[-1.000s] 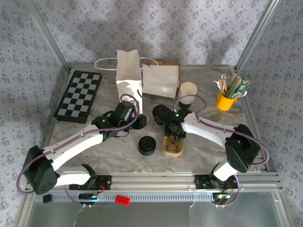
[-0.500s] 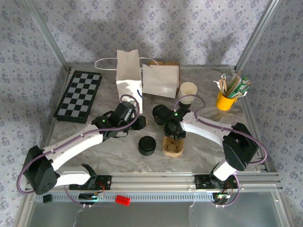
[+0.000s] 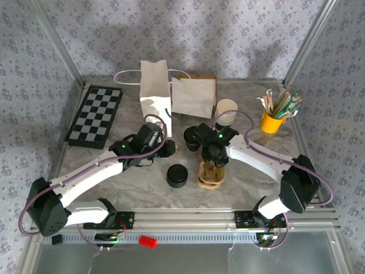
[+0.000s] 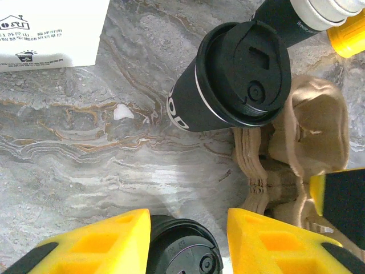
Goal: Pack the takeout coffee
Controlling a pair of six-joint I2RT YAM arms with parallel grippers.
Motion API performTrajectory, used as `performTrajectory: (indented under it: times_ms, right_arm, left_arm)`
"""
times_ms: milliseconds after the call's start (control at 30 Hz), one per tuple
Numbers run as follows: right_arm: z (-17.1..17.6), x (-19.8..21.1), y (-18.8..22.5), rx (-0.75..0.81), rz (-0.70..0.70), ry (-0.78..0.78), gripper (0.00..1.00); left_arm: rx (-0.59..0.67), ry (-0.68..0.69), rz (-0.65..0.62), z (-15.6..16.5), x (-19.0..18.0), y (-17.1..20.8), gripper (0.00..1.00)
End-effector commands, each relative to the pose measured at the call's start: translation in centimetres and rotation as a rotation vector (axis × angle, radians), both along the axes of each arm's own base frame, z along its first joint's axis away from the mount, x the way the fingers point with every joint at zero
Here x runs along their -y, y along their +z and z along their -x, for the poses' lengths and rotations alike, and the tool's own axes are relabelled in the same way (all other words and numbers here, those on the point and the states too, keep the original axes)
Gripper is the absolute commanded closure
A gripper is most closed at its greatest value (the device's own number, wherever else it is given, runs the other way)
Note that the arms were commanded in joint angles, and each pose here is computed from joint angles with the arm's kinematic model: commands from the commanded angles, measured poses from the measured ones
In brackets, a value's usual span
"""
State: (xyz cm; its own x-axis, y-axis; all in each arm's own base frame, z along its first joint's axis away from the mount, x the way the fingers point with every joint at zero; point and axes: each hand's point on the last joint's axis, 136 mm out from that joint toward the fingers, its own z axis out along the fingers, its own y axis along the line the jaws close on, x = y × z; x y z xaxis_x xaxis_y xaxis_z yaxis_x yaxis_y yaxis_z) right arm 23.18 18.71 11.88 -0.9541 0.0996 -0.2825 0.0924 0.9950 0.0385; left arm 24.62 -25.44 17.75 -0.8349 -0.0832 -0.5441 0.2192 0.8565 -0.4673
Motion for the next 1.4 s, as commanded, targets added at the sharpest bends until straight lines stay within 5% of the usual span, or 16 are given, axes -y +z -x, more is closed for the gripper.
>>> performTrajectory:
  times_ms: [0,567,733,1367]
  right_arm:
    - [0.6,0.7,1.5,-0.02,0.014,0.086,0.64]
    - [1.9,0.0,-1.4,-0.133,-0.047,0.188,0.63]
    - [1.7,0.2,-1.6,-0.126,-0.032,0.187,0.56]
    - [1.0,0.2,-1.5,-0.082,-0.033,0.045,0.44]
  left_arm:
    - [0.022,-0.018,0.002,0.6,-0.1,1.1,0.59]
    - [0.013,-0.019,0.0,0.7,-0.2,0.9,0.59]
    - [0.012,-0.019,-0.001,0.7,-0.1,1.0,0.58]
    - [0.022,-0.026,0.009,0.7,0.2,1.6,0.58]
